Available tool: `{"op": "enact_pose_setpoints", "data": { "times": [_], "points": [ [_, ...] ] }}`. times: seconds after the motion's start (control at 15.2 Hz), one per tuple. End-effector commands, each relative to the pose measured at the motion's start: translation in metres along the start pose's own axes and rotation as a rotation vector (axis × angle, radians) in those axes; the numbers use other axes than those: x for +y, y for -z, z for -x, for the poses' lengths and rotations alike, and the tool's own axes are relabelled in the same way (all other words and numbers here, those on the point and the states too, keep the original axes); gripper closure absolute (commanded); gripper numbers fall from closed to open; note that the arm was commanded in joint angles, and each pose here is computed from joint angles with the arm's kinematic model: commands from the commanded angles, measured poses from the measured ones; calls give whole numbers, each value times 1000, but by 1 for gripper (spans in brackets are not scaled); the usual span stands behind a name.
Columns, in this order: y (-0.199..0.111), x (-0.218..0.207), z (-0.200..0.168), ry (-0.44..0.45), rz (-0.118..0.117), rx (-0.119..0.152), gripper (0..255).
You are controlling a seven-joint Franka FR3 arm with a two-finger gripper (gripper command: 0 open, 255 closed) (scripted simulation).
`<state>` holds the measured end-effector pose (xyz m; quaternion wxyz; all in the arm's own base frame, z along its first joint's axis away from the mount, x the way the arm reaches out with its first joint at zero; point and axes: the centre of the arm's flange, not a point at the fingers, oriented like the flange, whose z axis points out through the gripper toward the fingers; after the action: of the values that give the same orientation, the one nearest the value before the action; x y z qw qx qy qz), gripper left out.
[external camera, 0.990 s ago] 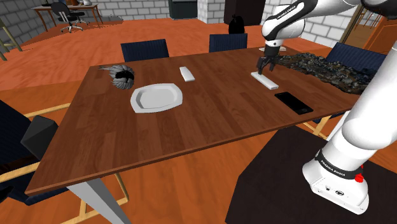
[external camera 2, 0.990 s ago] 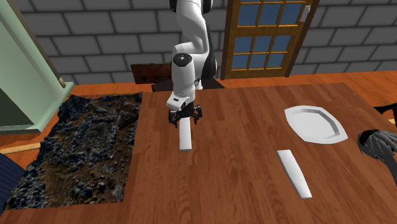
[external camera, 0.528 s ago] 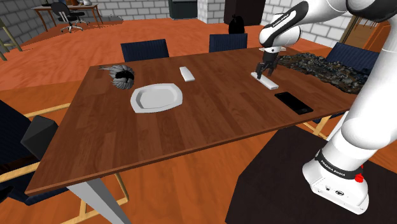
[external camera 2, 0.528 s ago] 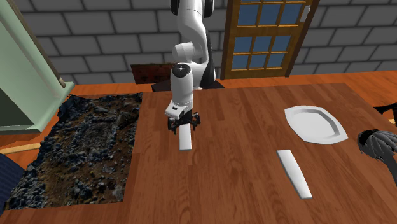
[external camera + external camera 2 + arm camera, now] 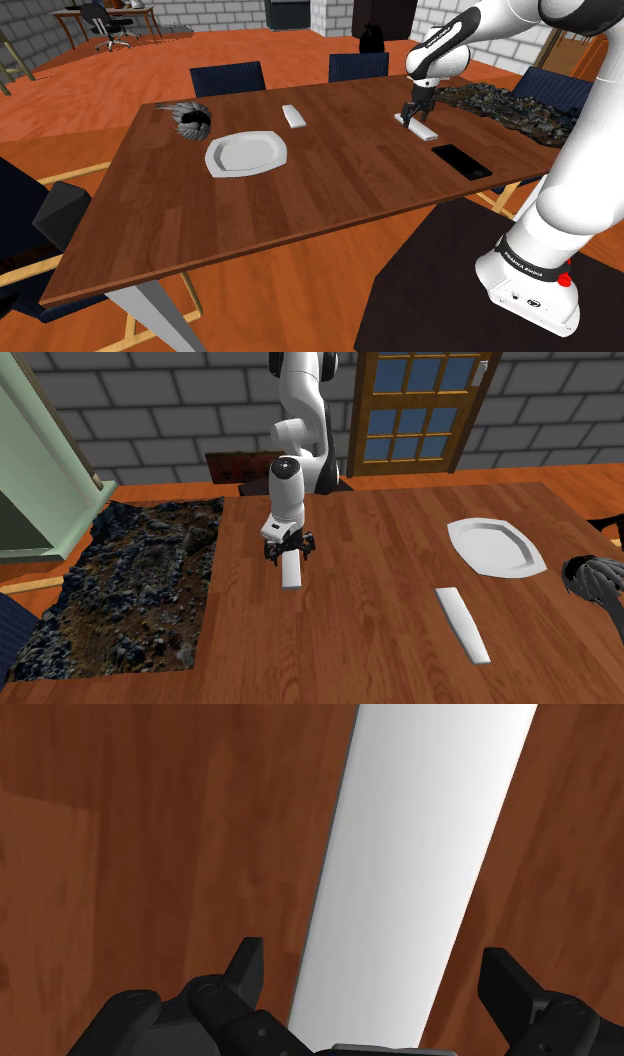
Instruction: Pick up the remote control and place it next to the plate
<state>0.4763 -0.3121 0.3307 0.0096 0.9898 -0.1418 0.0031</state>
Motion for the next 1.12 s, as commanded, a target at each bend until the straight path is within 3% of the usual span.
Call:
{"op": "enact_pose_setpoints", "data": {
  "times": [0.0, 0.07, 0.66, 1.06],
  "points": [
    [0, 0, 0, 0, 0, 0, 0],
    [0, 0, 0, 0, 0, 0, 255],
    [0, 0, 0, 0, 0, 0, 255],
    [32, 1, 0, 0, 0, 0, 255]
  ]
}}
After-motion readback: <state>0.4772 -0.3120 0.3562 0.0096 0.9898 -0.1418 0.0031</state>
